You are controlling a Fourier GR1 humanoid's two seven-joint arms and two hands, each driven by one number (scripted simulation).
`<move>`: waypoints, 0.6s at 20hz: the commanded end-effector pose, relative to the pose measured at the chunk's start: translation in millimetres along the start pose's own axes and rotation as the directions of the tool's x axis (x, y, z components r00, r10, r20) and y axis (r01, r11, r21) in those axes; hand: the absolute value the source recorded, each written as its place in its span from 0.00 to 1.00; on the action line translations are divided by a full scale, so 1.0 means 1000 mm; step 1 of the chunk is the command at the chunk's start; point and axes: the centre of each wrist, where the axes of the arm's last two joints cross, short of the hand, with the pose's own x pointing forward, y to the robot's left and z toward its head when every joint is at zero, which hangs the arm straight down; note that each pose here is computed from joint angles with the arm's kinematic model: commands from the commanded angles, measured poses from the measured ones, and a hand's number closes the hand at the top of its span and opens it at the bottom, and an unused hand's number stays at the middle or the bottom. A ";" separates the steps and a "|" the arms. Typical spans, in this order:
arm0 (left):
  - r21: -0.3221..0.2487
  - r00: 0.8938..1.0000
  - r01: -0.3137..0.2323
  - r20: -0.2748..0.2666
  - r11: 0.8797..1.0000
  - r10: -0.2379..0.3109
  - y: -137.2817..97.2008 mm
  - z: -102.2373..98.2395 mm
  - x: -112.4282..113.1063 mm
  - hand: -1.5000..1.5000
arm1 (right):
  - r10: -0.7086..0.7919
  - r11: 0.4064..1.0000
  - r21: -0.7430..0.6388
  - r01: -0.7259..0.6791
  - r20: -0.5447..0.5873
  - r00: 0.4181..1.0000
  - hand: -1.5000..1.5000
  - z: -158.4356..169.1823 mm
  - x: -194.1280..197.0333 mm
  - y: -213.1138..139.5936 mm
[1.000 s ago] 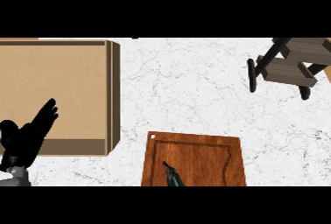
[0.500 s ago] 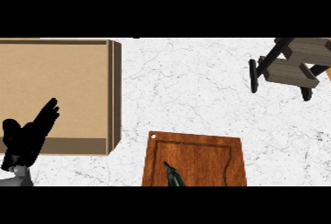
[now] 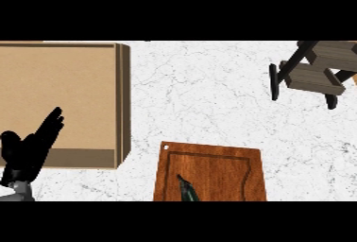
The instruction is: Pick the tomato from the cutting board and place it in the tiered basket
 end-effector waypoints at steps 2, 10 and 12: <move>-0.005 0.999 -0.012 -0.046 1.000 0.012 0.006 0.008 -0.014 0.50 | -0.124 0.992 -0.003 0.124 -0.054 0.991 0.00 0.000 -0.001 -0.002; -0.007 0.998 -0.005 -0.063 1.000 0.004 -0.002 0.005 -0.021 0.50 | -0.441 0.865 -0.264 0.426 0.000 0.897 0.00 0.019 -0.032 -0.058; 0.001 0.999 0.003 -0.051 1.000 -0.003 -0.002 -0.001 -0.011 0.50 | -0.480 0.845 -0.285 0.452 -0.033 0.876 0.00 0.024 -0.040 -0.069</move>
